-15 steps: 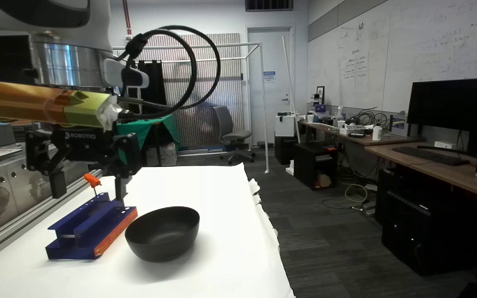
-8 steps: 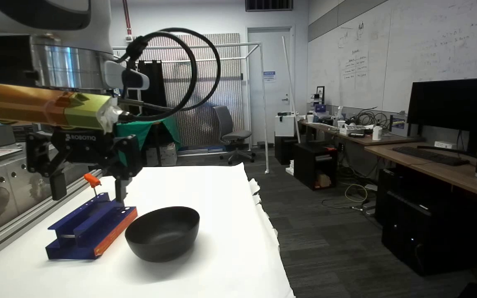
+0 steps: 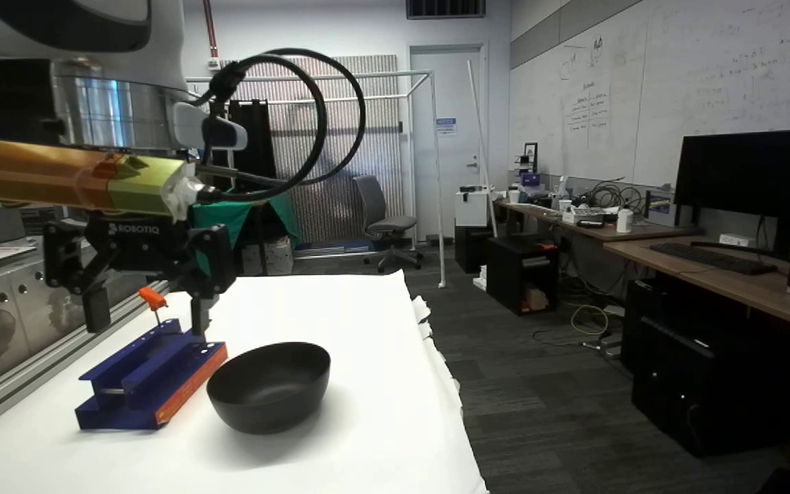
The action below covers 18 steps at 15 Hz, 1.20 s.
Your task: Pick up the orange object tool and put it in the bowl
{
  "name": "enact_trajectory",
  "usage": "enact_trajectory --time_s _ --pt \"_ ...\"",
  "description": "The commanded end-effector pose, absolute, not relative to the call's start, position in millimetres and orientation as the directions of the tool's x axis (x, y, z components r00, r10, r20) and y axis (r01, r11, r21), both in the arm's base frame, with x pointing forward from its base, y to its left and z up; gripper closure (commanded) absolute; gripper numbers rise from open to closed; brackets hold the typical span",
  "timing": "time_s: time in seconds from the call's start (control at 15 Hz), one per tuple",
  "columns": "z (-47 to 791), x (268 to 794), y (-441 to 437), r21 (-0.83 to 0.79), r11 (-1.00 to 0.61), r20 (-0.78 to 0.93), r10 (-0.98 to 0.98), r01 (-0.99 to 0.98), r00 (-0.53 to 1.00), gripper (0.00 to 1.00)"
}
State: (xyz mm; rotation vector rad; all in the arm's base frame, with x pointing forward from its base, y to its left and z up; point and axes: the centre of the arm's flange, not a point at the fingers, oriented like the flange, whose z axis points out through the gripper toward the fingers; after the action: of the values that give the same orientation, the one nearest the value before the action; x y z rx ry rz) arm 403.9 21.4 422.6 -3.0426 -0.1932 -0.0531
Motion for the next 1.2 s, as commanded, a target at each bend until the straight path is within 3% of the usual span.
enact_trajectory --time_s 0.0,0.93,1.13 --pt "426 406 32 -0.076 -0.985 0.048 0.150 0.153 0.988 0.00" --pt "430 413 61 -0.052 -0.978 0.051 0.198 0.201 0.979 0.00" --pt "450 424 112 0.015 -0.955 0.100 0.296 0.296 0.950 0.00"
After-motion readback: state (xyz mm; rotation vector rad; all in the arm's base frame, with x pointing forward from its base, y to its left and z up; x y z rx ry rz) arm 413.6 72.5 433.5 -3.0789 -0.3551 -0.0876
